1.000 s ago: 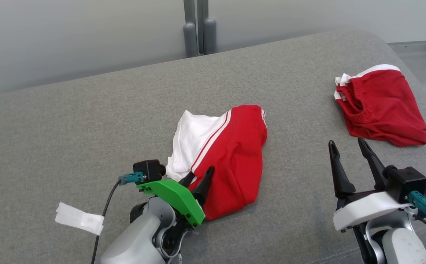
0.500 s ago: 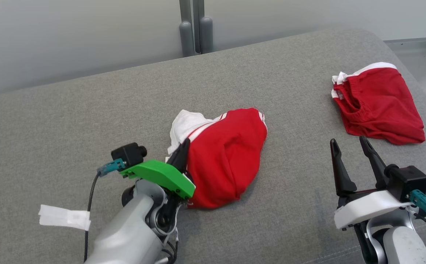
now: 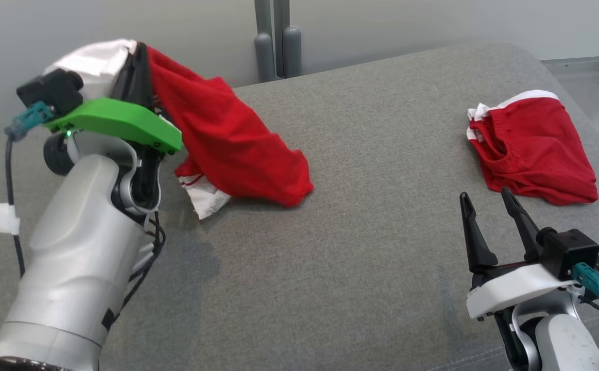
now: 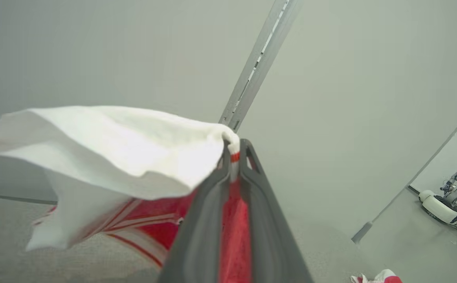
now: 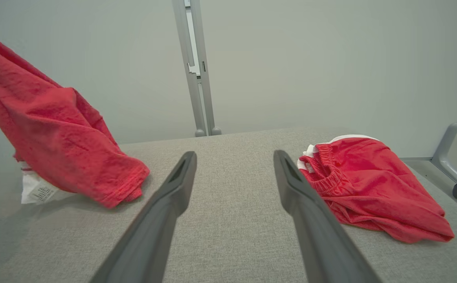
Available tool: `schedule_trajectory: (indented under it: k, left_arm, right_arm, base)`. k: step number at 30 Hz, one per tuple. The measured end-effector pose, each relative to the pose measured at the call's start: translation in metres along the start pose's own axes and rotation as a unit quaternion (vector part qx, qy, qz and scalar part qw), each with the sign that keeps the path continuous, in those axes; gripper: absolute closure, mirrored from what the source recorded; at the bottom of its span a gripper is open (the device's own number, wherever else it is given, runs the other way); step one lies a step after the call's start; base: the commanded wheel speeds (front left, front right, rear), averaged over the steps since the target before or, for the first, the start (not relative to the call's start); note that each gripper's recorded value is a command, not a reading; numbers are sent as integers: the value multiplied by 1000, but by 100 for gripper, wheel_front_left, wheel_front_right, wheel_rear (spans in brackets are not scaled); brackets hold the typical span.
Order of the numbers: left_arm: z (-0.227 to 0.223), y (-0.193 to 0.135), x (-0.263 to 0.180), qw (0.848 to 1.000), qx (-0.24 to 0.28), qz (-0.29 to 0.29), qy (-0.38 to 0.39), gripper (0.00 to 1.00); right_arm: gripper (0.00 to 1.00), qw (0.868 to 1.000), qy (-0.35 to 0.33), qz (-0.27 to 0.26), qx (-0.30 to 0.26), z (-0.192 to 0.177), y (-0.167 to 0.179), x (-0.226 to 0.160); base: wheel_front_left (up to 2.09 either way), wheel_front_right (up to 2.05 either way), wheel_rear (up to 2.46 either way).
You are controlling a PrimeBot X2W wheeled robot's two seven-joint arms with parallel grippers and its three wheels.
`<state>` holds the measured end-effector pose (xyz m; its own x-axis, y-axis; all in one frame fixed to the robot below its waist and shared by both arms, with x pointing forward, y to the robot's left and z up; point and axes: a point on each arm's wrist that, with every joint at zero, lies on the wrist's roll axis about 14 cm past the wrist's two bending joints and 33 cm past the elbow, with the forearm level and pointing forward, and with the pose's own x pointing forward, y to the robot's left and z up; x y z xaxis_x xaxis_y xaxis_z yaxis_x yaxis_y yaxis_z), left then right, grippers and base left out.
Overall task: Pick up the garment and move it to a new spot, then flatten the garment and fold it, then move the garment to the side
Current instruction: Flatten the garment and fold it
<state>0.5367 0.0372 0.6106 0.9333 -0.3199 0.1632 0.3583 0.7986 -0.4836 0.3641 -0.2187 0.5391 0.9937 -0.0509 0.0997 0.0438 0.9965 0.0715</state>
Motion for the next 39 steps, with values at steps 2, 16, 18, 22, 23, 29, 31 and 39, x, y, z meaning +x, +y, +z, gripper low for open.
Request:
schedule_trajectory:
  k: [2,16,18,22,23,29,31,39]
  left_arm:
    - [18,-9,8,1000,13,-14,-22,100]
    - [89,-30,34,993,40,-73,-82,100]
    - [94,-33,35,992,46,-85,-79,100]
    - [84,-44,34,991,61,-110,-53,100]
    - [76,-46,33,990,64,-115,-41,100]
    - [-9,-68,17,987,47,-144,51,100]
    - [-36,-82,11,983,41,-160,78,100]
    - [-130,-122,-18,962,26,-203,180,100]
  right_arm:
    - [0,1000,-2,0,0,1,0,0]
    - [0,1000,1,-22,-2,1,-14,-7]
    - [0,1000,2,-23,-3,0,-15,-7]
    - [0,1000,5,-23,-3,-2,-15,-6]
    - [0,1000,6,-22,-3,-3,-14,-6]
    - [0,1000,7,-19,-3,-4,-13,-3]
    - [0,1000,7,-20,-4,-4,-13,-3]
    - [0,999,6,-44,-3,-4,-28,-9]
  base:
    - [0,0,0]
    - [0,0,0]
    - [0,0,0]
    - [0,0,0]
    - [0,0,0]
    - [0,0,0]
    - [0,0,0]
    - [0,0,0]
